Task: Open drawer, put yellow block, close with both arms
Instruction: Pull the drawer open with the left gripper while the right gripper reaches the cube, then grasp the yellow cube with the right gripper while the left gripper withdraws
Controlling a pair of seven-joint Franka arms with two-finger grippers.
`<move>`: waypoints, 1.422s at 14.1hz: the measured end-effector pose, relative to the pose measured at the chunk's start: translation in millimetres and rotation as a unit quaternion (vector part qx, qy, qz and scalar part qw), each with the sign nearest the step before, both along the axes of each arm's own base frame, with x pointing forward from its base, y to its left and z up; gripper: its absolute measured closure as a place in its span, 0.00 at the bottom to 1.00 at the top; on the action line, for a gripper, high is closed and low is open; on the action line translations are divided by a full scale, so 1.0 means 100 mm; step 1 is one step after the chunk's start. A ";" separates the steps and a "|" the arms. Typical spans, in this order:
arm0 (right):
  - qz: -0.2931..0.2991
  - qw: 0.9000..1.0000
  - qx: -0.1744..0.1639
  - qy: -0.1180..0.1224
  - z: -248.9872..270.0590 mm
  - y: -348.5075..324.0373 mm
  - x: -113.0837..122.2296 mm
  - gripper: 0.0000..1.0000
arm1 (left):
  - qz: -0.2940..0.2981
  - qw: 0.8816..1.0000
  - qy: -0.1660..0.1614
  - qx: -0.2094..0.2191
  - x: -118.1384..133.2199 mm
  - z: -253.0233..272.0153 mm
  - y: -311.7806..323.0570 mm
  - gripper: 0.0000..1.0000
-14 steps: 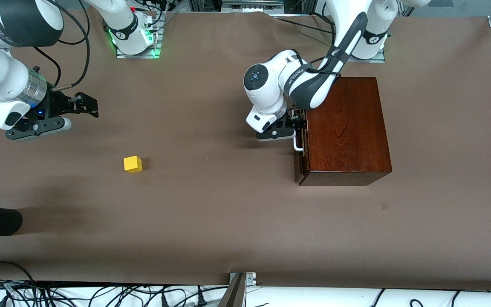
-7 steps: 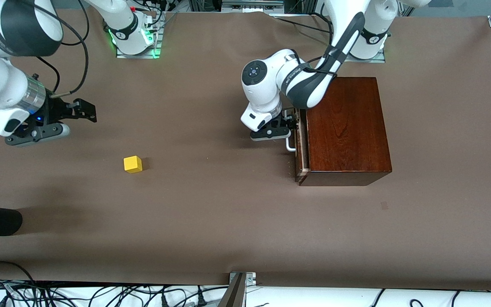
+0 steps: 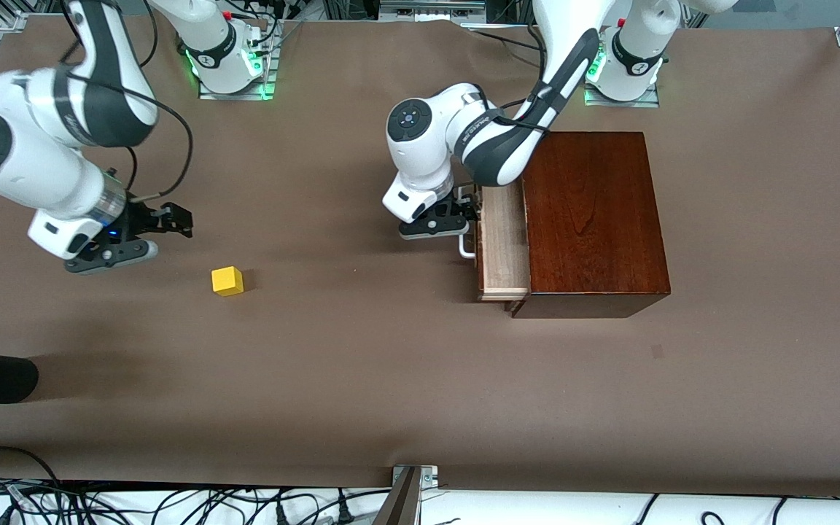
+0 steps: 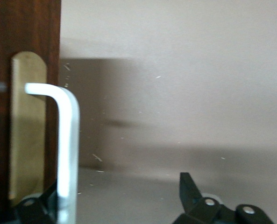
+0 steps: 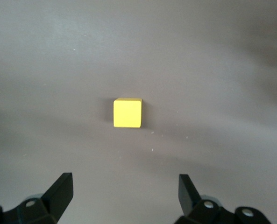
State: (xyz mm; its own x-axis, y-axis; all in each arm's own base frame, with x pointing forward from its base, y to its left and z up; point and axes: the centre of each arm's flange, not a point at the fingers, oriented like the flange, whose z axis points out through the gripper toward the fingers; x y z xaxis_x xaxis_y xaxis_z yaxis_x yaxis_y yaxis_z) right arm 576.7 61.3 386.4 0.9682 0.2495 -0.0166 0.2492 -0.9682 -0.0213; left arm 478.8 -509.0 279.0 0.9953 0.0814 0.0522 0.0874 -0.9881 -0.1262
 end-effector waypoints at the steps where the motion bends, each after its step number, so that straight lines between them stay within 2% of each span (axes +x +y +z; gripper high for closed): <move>1: 0.002 1.000 0.000 -0.012 -0.20 -0.01 -0.05 0.00 | 0.001 1.000 -0.001 -0.004 0.02 0.00 -0.04 0.00; 4: 0.010 0.999 -0.003 -0.036 -0.74 -0.03 -0.11 0.00 | 0.002 1.000 -0.001 -0.011 0.06 0.00 -0.10 0.00; 10: 0.023 0.999 -0.012 -0.046 -1.58 0.07 -0.05 0.00 | -0.011 1.000 -0.009 -0.018 0.12 0.28 -0.15 0.00; 14: 0.032 0.998 -0.011 -0.044 -1.74 0.19 -0.07 0.00 | -0.055 0.998 0.000 0.003 0.13 0.93 -0.01 0.00; 18: 0.034 0.998 -0.012 -0.055 -1.86 0.20 -0.05 0.03 | -0.056 0.998 0.003 0.013 0.49 1.94 0.85 0.00; 19: 0.035 0.998 -0.012 -0.056 -1.89 0.21 -0.05 0.10 | -0.062 0.998 0.009 0.017 0.58 2.15 1.13 0.00; 20: 0.037 0.998 -0.012 -0.058 -1.89 0.23 -0.04 0.23 | -0.075 0.997 0.021 0.021 0.66 2.32 1.43 0.00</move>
